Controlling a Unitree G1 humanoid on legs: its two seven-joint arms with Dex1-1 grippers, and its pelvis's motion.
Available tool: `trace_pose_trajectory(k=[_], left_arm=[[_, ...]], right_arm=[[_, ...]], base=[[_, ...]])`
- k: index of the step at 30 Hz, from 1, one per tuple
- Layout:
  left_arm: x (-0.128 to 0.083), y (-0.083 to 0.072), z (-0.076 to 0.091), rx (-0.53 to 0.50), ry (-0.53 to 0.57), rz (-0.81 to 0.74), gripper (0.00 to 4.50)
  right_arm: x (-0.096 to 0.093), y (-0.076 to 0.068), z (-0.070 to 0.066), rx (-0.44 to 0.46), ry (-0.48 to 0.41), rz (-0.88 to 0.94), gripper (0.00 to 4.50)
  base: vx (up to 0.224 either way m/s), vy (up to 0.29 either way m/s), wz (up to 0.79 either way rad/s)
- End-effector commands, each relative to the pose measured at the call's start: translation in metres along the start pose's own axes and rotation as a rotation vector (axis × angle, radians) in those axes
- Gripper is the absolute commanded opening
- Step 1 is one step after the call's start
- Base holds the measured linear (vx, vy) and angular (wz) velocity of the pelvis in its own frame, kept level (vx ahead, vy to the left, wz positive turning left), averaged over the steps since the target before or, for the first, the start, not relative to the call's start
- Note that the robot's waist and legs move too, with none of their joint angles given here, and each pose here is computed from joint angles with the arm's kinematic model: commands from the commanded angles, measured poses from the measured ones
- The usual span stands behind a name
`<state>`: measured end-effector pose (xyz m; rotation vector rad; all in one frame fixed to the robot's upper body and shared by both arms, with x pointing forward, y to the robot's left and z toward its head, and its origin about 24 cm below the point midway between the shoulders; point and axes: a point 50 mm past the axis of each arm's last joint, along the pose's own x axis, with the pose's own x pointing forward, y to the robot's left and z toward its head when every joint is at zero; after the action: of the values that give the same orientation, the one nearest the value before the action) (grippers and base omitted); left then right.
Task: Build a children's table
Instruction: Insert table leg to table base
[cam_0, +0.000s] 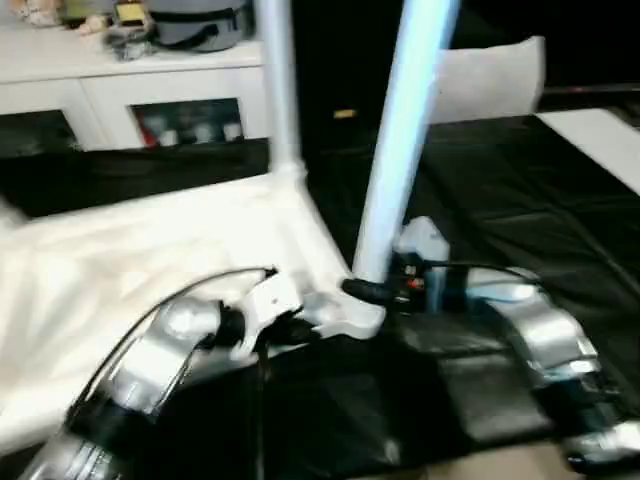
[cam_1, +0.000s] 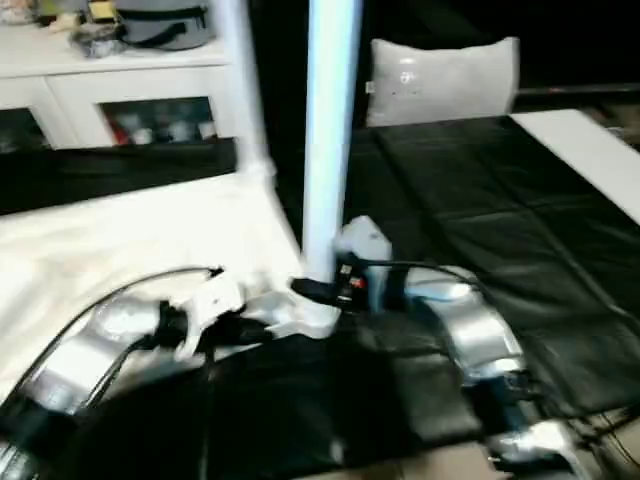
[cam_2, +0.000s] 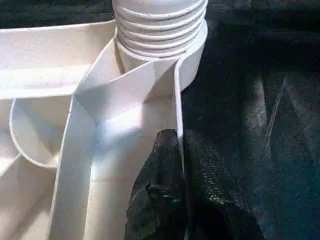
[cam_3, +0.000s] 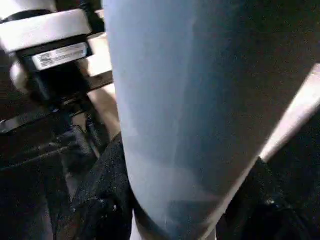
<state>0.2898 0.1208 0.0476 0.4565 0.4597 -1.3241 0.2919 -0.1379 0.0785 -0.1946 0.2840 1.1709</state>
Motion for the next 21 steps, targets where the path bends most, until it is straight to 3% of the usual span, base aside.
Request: trace_pose_trajectory(k=[1, 7, 15, 17, 18, 21], left_arm=[[-0.012, 0.023, 0.048, 0.196, -0.111, 0.071, 0.00], [-0.009, 0.031, 0.051, 0.210, -0.107, 0.072, 0.00], [-0.020, 0.031, 0.034, 0.139, -0.105, 0.092, 0.00], [-0.027, 0.027, 0.027, 0.087, -0.110, 0.131, 0.00], [-0.033, 0.016, 0.019, 0.030, -0.094, 0.186, 0.00], [-0.037, 0.004, 0.013, -0.015, -0.083, 0.220, 0.00]], right_arm=[[-0.007, 0.020, -0.072, 0.231, 0.298, 0.029, 1.86], [-0.004, 0.025, -0.072, 0.233, 0.302, 0.029, 1.86], [0.003, 0.026, -0.075, 0.270, 0.279, -0.061, 1.86], [0.007, 0.022, -0.075, 0.283, 0.260, -0.133, 1.86], [0.012, 0.018, -0.074, 0.290, 0.239, -0.205, 1.86], [0.015, 0.014, -0.073, 0.297, 0.224, -0.262, 1.86]], base=[[0.000, 0.000, 0.00], [0.000, 0.000, 0.00], [0.000, 0.000, 0.00], [0.000, 0.000, 0.00], [0.000, 0.000, 0.00], [0.000, 0.000, 0.00]])
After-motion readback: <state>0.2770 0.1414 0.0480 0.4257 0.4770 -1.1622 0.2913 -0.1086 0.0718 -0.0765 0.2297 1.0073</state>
